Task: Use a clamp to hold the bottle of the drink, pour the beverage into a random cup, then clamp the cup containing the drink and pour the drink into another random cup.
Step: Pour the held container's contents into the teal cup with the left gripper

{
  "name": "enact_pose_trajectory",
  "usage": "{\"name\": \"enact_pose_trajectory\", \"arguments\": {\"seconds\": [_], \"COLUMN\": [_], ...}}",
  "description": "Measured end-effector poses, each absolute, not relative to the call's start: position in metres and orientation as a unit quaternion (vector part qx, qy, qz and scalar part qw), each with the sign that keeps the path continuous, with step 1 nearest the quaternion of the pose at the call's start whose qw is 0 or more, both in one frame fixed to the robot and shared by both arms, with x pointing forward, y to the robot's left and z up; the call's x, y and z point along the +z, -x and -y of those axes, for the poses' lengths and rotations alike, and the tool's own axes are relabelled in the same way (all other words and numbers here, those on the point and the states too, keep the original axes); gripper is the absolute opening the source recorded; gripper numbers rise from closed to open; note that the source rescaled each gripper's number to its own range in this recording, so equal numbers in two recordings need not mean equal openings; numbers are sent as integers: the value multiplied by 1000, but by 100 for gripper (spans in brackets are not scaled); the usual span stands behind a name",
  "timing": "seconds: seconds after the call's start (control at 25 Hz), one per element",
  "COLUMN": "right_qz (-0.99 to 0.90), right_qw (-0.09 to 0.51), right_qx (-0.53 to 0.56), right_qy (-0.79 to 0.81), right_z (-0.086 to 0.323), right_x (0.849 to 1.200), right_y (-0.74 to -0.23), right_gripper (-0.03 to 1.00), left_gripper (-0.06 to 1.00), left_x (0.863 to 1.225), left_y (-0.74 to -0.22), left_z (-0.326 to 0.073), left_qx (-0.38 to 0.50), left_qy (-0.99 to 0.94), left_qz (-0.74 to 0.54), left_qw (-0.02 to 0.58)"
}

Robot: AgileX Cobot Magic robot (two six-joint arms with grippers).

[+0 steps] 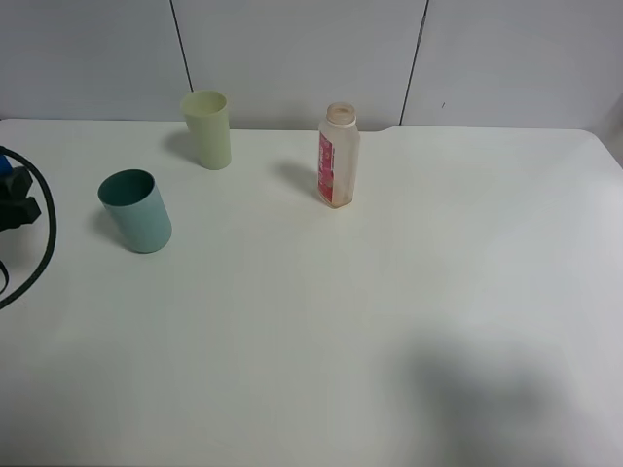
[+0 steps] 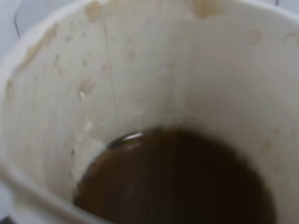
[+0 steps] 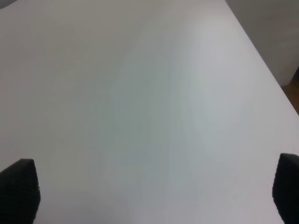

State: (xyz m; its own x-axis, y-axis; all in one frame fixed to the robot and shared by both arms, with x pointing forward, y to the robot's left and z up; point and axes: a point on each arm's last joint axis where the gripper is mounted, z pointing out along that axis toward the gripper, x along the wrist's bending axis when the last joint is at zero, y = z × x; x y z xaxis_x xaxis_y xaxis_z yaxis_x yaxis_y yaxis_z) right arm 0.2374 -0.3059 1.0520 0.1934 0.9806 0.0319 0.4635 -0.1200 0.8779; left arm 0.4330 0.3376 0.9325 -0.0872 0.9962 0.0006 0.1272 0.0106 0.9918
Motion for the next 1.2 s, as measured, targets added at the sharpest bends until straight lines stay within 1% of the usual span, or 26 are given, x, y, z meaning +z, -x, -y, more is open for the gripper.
{"name": "enact_pose_trajectory", "arguments": {"seconds": [0.24, 0.36, 0.64, 0.76, 0.96, 1.2], "right_qz": [-540, -540, -540, -540, -540, -540], "right_qw": [386, 386, 386, 386, 386, 386], "right_qx": [335, 335, 335, 335, 335, 335], "right_qy": [-669, -669, -669, -669, -669, -669], "right_z": [306, 306, 306, 306, 306, 306], "right_x": [1052, 1052, 1052, 1052, 1052, 1052], "right_y": [-237, -237, -237, -237, -237, -237], "right_gripper": [100, 100, 100, 100, 100, 100], "left_gripper": [1, 1, 1, 1, 1, 1], "left_x": [945, 949, 948, 948, 945, 946], "left_y": [-447, -456, -469, -472, -476, -482], "left_z": [-352, -353, -355, -357, -363, -366], "left_qx": [488, 484, 453, 451, 442, 436], "left_qy": [-519, -542, -597, -604, -627, -647], "left_qz": [-517, -497, -492, -496, -509, -505], "left_qw": [475, 475, 442, 430, 390, 369]}}
